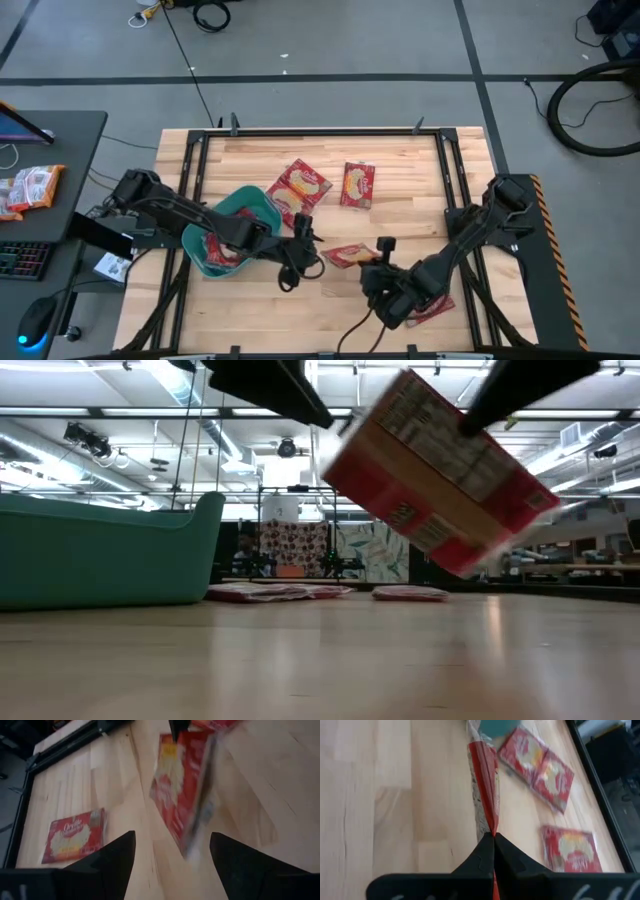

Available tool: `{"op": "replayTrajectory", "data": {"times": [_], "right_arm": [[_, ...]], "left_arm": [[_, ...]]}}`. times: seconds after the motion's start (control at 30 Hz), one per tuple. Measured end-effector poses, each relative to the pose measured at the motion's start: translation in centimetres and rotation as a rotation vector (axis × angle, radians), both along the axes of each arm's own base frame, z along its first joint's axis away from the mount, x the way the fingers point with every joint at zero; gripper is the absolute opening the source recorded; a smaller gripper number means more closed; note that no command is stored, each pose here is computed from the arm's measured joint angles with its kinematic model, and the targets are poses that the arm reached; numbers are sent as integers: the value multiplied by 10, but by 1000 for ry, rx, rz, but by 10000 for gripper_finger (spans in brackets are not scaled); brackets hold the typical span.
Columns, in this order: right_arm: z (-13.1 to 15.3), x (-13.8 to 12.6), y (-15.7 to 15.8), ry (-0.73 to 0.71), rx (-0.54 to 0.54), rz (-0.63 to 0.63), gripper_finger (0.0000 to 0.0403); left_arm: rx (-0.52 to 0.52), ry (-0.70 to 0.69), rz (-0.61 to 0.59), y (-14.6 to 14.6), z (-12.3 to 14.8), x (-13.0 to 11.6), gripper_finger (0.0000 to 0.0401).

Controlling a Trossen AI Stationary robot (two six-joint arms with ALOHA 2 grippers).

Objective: Sort popcorn bags into baskets
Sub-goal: Put the red popcorn bag into the green bin

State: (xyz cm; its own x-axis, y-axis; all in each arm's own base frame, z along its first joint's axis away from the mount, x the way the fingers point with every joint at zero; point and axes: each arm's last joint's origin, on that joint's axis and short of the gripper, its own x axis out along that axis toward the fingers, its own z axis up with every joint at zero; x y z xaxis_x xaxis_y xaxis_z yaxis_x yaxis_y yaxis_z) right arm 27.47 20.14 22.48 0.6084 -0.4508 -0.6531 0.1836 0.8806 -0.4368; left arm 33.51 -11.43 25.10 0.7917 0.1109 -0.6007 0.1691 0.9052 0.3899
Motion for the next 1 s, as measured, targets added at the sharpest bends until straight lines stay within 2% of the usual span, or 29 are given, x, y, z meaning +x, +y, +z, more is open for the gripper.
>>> {"op": "replayTrajectory", "data": {"times": [0.3,0.47,0.63,0.8,1.0], "right_arm": [[4,23,-18,-28,-23,14,1],[4,29,-30,23,-12,16,1],[2,33,-39,86,44,20,1],[4,39,-41,59,33,50,1],[4,44,-48,34,60,11,1]], "left_arm": [[-20,-37,13,-4,-11,12,259],[2,40,25,-1,-15,6,246],[-17,76,52,3,-7,-5,231],[-37,45,101,4,-6,-3,230],[-80,56,104,3,-7,-3,229]]}}
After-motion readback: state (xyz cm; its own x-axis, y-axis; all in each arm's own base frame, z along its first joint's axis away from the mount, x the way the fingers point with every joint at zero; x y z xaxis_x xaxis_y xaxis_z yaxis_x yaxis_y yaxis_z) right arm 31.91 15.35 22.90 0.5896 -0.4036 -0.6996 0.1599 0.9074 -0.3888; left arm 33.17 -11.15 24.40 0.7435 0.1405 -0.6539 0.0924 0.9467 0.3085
